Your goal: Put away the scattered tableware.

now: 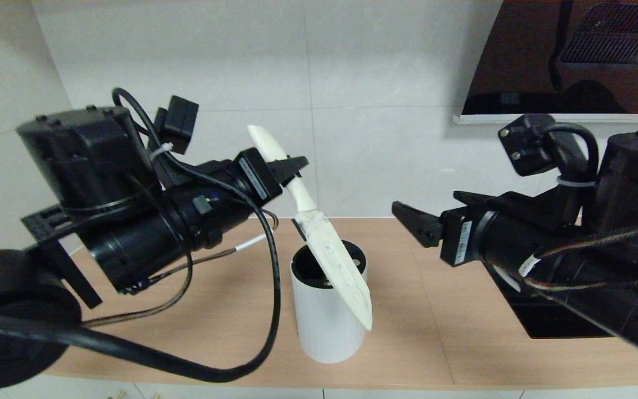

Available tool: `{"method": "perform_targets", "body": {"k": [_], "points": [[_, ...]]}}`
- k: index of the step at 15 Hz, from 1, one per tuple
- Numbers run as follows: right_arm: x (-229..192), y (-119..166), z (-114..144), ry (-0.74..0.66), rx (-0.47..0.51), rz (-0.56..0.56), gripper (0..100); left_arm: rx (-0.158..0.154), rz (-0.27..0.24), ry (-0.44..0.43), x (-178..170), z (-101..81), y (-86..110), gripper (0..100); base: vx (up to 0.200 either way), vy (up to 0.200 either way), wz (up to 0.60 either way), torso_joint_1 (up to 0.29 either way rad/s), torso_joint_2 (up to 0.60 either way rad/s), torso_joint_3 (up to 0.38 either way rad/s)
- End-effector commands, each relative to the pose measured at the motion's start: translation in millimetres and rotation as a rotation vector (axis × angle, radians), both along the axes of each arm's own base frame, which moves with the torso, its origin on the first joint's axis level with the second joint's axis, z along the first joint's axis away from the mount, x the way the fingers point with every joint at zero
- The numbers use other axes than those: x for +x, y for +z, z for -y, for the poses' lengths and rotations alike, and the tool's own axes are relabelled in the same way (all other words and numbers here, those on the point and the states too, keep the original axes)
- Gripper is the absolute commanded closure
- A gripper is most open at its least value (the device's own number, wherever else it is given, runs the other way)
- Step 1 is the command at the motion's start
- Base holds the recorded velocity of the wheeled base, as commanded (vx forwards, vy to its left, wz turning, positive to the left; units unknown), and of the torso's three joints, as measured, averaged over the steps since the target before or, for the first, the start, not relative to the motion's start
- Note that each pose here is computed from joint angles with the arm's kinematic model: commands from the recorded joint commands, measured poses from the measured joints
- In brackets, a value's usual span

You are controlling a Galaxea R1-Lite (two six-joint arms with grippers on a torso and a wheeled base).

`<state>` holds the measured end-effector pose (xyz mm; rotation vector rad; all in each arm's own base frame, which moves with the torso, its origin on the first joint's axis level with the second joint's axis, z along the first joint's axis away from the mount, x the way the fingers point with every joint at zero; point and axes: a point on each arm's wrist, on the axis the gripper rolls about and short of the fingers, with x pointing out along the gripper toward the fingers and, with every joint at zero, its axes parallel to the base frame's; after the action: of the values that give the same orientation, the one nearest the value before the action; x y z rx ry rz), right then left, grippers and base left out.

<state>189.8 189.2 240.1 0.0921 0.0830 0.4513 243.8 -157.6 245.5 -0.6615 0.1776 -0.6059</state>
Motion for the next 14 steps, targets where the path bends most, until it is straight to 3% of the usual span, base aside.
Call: {"method": "perform_targets", "body": {"k": [1, 2, 4, 9, 11, 12, 13, 14], "points": [[18, 12, 52, -0.103, 0.008, -0.003, 0, 0.025, 0.067, 0.125, -16, -15.8, 57.2, 100, 0.000, 0.000, 0.00, 0.000, 0.00, 0.000], [21, 10, 56, -0.116, 0.002, -0.015, 0, 0.038, 0.058, 0.134, -18, -16.3, 61.8, 100, 0.000, 0.000, 0.00, 0.000, 0.00, 0.000], [23, -5, 67, -0.158, 0.021, -0.087, 0, 0.149, 0.047, 0.142, -29, -22.0, 77.0, 100, 0.000, 0.000, 0.00, 0.000, 0.00, 0.000], [10, -7, 74, -0.158, 0.016, -0.088, 0, 0.220, 0.060, 0.200, -34, -23.5, 70.2, 100, 0.000, 0.000, 0.00, 0.000, 0.00, 0.000], [4, -7, 78, -0.164, 0.017, -0.083, 0, 0.284, 0.040, 0.312, -23, -4.9, 61.7, 100, 0.000, 0.000, 0.00, 0.000, 0.00, 0.000], [1, -5, 79, -0.165, 0.022, -0.076, 0, 0.316, 0.021, 0.414, -13, 12.3, 56.8, 100, 0.000, 0.000, 0.00, 0.000, 0.00, 0.000], [2, -5, 79, -0.165, 0.020, -0.076, 0, 0.323, 0.016, 0.437, -11, 18.2, 55.1, 100, 0.000, 0.000, 0.00, 0.000, 0.00, 0.000], [2, -6, 79, -0.165, 0.017, -0.080, 0, 0.360, 0.000, 0.468, -4, 28.9, 45.3, 100, 0.000, 0.000, 0.00, 0.000, 0.00, 0.000]]}}
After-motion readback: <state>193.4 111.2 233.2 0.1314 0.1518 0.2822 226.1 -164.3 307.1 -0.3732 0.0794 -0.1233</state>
